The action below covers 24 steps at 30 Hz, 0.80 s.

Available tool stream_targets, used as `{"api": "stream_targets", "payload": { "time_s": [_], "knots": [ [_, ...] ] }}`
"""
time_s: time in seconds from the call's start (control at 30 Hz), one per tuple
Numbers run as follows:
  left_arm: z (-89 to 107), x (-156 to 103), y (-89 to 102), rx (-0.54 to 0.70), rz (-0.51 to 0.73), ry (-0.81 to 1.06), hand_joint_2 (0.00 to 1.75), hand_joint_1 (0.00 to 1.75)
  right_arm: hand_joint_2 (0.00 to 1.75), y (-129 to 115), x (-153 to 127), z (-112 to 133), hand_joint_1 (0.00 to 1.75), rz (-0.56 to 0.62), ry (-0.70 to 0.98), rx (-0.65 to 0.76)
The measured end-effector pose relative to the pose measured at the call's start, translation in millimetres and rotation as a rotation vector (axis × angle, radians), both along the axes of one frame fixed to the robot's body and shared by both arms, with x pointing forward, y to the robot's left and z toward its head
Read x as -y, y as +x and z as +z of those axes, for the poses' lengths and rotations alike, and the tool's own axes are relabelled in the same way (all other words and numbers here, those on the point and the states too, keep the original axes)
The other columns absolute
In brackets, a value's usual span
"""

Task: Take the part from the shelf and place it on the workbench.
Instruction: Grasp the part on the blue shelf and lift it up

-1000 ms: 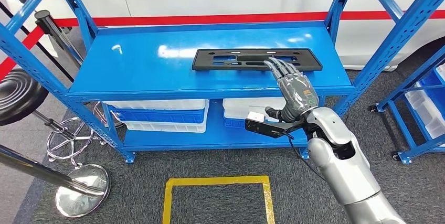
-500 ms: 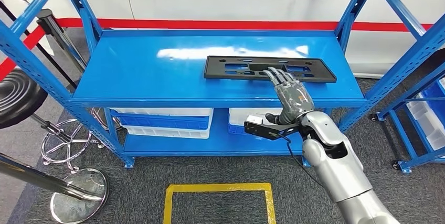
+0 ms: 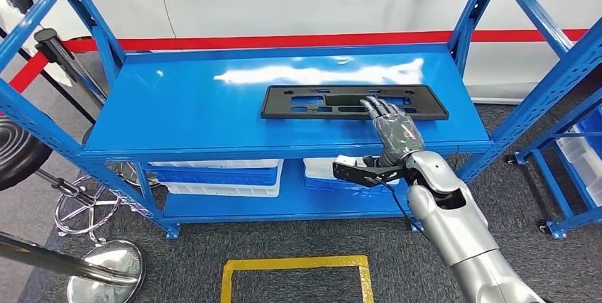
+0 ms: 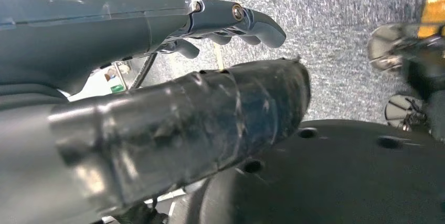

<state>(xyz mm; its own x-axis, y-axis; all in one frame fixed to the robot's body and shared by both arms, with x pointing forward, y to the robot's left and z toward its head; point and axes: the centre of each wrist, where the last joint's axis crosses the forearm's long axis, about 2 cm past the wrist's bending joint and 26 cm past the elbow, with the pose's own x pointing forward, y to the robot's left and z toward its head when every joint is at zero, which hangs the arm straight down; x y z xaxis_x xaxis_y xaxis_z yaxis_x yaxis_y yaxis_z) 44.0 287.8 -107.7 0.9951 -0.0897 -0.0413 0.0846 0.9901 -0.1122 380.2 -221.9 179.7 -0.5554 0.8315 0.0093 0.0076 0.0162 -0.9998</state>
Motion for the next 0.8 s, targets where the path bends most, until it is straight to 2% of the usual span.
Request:
{"api": "stream_targets", "payload": {
  "time_s": [0.8],
  "knots": [
    [1.8, 9, -2.4, 0.002, 0.028, -0.017, 0.0, 0.0, 1.75, 3, 4, -13, 0.0, -0.015, -0.004, -0.038]
  ]
}}
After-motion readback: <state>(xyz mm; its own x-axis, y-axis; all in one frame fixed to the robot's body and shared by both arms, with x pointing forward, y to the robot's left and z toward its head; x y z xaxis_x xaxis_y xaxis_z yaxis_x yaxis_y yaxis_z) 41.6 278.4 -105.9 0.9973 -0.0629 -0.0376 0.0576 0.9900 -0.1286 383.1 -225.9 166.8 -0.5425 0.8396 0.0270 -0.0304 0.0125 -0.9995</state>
